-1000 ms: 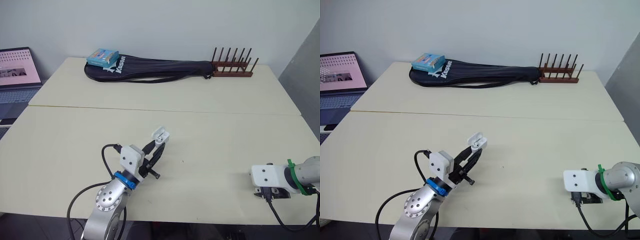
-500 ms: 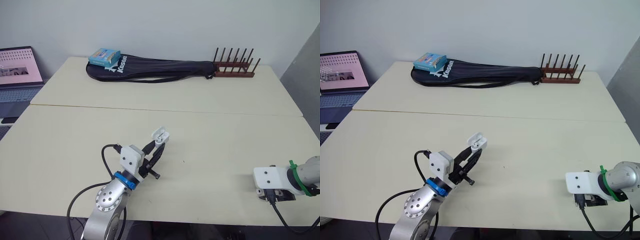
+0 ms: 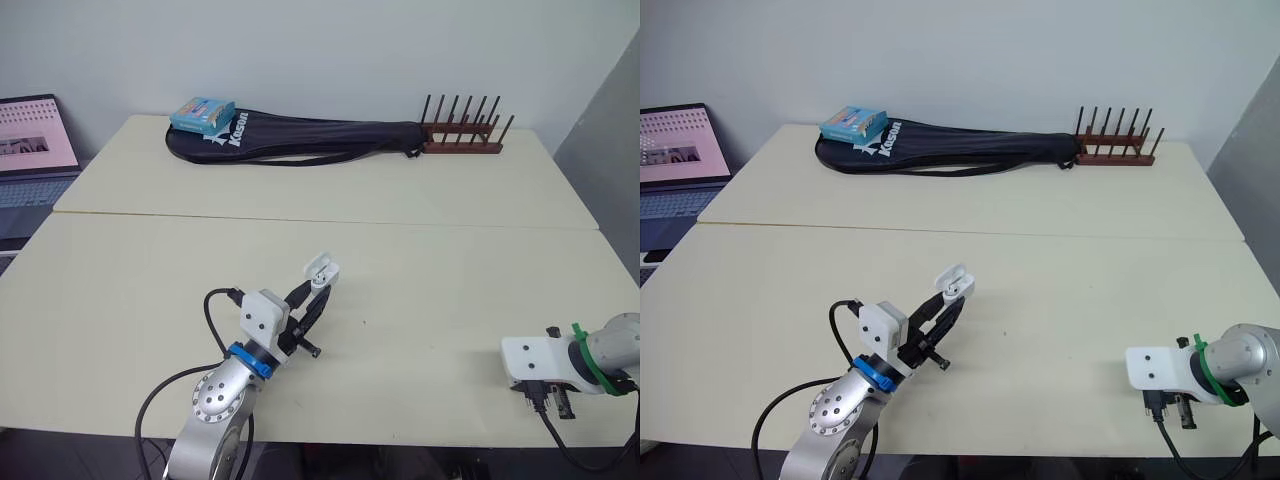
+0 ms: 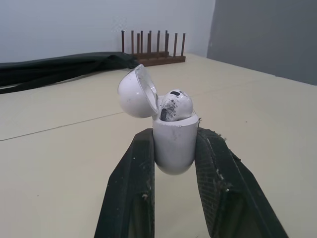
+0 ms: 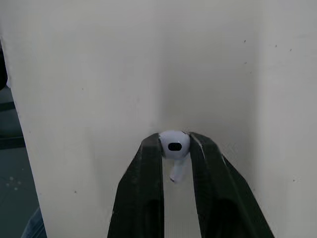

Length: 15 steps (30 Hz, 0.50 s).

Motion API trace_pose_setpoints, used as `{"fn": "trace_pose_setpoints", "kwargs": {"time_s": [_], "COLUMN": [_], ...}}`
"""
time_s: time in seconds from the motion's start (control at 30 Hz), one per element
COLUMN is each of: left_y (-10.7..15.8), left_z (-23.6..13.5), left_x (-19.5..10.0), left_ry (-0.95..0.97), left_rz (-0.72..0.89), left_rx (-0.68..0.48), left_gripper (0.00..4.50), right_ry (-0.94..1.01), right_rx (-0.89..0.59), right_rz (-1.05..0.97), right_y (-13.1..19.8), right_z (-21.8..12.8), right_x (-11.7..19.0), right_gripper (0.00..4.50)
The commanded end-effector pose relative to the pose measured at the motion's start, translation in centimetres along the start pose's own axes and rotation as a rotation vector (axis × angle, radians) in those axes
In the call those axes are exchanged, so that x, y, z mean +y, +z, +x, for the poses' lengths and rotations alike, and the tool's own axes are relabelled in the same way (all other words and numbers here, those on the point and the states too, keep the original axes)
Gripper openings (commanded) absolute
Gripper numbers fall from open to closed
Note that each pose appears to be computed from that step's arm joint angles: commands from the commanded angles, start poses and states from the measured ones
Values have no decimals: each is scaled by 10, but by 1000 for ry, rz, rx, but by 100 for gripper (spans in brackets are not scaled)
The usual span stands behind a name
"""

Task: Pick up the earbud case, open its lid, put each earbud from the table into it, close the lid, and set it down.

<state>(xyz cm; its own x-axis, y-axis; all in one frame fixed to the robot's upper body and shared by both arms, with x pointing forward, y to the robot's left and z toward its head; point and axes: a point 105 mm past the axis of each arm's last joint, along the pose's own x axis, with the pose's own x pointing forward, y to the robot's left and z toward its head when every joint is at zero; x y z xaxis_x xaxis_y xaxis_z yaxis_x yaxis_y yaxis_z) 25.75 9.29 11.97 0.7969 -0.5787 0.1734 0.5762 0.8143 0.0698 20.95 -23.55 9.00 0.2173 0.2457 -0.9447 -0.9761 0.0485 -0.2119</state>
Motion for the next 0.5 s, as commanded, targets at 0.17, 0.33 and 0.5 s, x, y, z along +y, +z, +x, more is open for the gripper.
{"fn": "trace_pose_setpoints", "kwargs": {"time_s": [0.17,0.33,0.5], "left_y": [14,14,17], "left_z": [4,6,13], "left_x": [-2,-3,0], "left_ry": [-10,-19,-33], "left_rz": [19,21,30], "left_rx": [-53,-63,-83], "left_gripper": [77,77,77], "right_ry": [-29,-141,-299], "right_rx": [-46,-177,-502], "right_rz": [-38,-74,-95], "right_y": [16,43,105], "right_z": [-10,-21,-34], "right_x": [-8,-33,-61], "right_gripper": [40,40,40]}}
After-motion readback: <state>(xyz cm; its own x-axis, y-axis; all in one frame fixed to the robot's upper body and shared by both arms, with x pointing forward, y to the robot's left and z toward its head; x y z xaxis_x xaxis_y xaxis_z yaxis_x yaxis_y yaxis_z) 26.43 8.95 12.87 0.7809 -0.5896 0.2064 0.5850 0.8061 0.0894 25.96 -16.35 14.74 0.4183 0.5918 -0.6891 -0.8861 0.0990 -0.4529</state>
